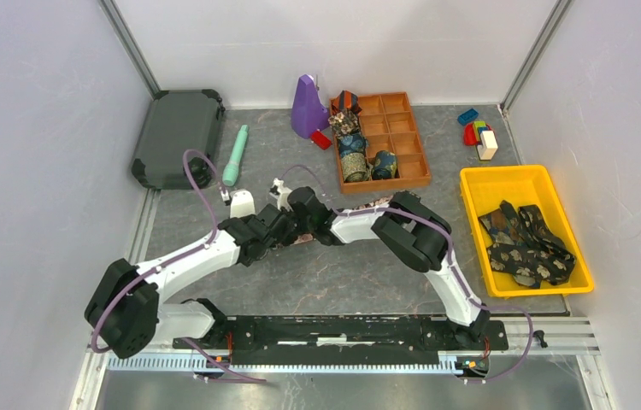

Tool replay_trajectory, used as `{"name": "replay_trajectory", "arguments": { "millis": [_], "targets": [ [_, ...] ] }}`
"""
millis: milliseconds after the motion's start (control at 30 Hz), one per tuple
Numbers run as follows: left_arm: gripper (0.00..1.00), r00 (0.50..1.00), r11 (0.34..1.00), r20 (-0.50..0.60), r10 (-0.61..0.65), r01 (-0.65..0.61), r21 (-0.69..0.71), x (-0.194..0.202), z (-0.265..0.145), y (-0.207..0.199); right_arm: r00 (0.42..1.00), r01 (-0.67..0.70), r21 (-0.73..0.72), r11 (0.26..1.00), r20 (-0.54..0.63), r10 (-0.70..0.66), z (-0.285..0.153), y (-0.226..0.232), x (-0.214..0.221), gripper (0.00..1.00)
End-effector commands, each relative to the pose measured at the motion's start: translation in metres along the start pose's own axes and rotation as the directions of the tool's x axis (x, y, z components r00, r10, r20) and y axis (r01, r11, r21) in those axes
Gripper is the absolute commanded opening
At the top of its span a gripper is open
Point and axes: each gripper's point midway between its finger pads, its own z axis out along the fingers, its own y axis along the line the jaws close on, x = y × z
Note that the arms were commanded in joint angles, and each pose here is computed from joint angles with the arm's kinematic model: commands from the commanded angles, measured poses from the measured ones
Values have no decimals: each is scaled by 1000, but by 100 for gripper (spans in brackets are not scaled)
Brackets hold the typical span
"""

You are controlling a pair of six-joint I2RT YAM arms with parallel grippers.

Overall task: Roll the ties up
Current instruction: Roll the tie at the center of the board.

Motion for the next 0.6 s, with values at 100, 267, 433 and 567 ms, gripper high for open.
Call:
{"name": "replay_trajectory", "arguments": {
  "millis": [100,267,433,567],
  "targets": [
    [2,997,999,78,-20,22,-33,-15,-1,-11,992,67,-66,996,109,-60,-43,29,-37,26],
    [2,995,998,96,4,2,-55,-18,-4,-16,989,75,-49,996,135,-68,-63,28,-42,26],
    [2,991,994,125,52,-40,-97,-21,-9,-20,988,56,8,998,141,-56,-79,7,-39,26],
    [2,986,990,137,94,-77,-119,-20,-11,-28,987,25,44,999,155,-32,-94,-11,-36,26]
  ]
}}
